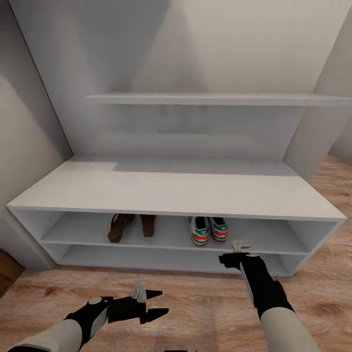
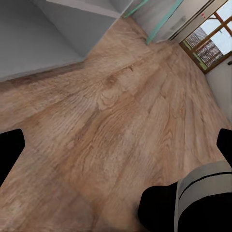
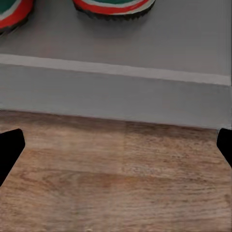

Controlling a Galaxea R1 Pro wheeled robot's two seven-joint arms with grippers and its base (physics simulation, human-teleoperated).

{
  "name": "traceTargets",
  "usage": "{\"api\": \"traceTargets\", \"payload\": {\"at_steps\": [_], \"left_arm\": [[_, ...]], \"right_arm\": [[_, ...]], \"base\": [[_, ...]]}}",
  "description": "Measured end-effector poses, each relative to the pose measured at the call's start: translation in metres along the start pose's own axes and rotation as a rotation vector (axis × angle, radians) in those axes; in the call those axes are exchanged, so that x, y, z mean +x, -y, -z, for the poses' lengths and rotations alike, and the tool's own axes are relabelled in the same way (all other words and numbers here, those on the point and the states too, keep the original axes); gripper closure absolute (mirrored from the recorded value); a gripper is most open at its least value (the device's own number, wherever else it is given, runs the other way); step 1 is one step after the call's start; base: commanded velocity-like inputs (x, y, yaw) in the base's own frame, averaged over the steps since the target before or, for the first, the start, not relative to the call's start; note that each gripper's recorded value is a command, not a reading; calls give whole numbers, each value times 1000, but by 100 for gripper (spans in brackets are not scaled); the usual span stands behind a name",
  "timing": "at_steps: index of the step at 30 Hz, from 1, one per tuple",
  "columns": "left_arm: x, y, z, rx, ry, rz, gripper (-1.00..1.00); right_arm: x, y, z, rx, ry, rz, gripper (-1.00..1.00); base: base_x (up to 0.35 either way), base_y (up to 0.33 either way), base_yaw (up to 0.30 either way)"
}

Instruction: Pick up the two gym shoes and the two sandals from the corridor floor and place them onto the hallstand (shoe rack) in the corridor, making sure they are on the rack and not on the floor. Arrange them so the two gym shoes are next to each other and the two sandals are next to each other.

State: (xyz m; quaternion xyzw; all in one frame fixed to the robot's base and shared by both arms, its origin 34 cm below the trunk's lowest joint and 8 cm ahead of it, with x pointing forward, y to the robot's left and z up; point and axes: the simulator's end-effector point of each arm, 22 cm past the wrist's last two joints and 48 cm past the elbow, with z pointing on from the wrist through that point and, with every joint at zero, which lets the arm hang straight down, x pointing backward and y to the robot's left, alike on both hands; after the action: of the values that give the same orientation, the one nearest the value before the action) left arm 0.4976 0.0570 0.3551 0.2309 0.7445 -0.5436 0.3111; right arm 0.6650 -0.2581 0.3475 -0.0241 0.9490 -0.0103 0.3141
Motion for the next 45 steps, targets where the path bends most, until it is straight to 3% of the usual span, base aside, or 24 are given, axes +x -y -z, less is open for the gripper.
{"api": "traceTargets", "payload": {"at_steps": [30,45], "left_arm": [[0,0,0,0,0,0,-100],[0,0,0,0,1,-1,-100]], "right_arm": [[0,0,0,0,0,-1,-100],[-1,0,1,-1,2,-2,-100]], "base": [[-336,0,0],[-27,0,0]]}}
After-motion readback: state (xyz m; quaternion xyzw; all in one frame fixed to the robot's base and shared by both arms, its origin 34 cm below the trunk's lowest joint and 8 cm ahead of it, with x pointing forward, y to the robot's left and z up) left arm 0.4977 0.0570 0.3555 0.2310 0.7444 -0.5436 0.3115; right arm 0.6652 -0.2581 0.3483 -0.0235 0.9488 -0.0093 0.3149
